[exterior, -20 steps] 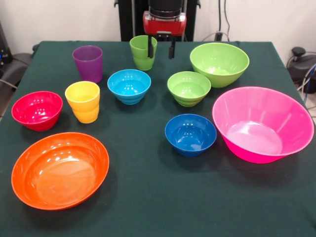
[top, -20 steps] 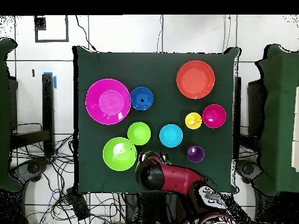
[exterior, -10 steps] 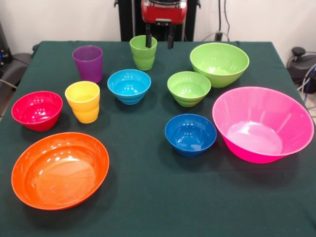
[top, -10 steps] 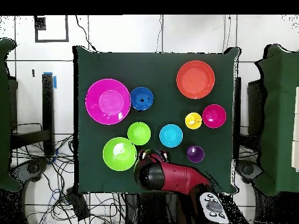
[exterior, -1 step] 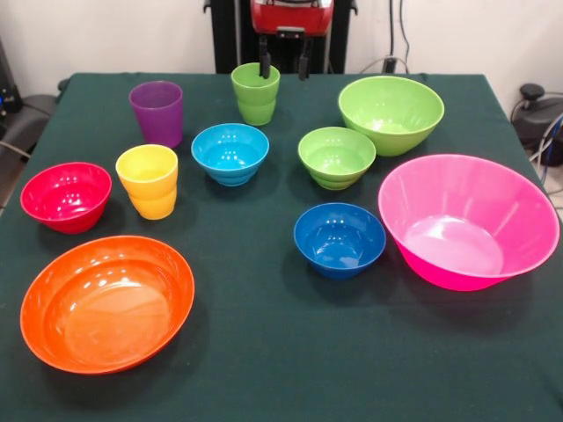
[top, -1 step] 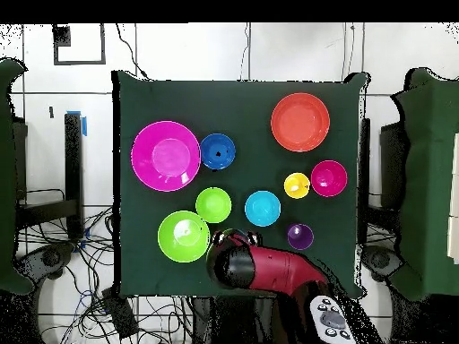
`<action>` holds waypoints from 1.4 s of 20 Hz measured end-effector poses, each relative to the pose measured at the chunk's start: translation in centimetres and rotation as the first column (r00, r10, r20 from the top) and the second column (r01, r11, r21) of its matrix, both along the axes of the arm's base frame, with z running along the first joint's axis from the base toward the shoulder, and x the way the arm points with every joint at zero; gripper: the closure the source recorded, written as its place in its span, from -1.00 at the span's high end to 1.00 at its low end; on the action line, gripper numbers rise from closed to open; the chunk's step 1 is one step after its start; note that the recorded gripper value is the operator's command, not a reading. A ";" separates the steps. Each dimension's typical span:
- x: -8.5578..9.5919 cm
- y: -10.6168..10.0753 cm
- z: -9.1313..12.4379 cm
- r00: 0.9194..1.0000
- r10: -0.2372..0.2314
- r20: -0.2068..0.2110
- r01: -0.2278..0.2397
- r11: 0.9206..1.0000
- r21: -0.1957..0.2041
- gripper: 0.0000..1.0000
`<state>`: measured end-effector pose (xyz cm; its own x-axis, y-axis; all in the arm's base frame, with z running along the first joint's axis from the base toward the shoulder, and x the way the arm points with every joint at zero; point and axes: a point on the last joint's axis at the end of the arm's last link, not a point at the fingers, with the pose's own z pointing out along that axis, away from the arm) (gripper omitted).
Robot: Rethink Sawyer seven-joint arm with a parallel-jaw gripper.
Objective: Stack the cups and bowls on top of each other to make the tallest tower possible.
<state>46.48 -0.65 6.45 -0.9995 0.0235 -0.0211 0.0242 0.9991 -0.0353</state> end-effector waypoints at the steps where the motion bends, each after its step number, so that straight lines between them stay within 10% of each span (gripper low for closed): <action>1: 0.1 0.0 0.0 1.000 -0.001 -0.003 0.001 1.000 0.001 1.00; 19: 5.7 -0.3 0.9 0.998 0.020 0.064 -0.021 1.000 0.006 1.00; 28: 7.6 -0.3 1.5 0.999 0.022 0.030 -0.023 1.000 0.020 1.00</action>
<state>54.08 -0.98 7.97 -0.9987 0.0018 -0.0506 0.0026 0.9999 -0.0146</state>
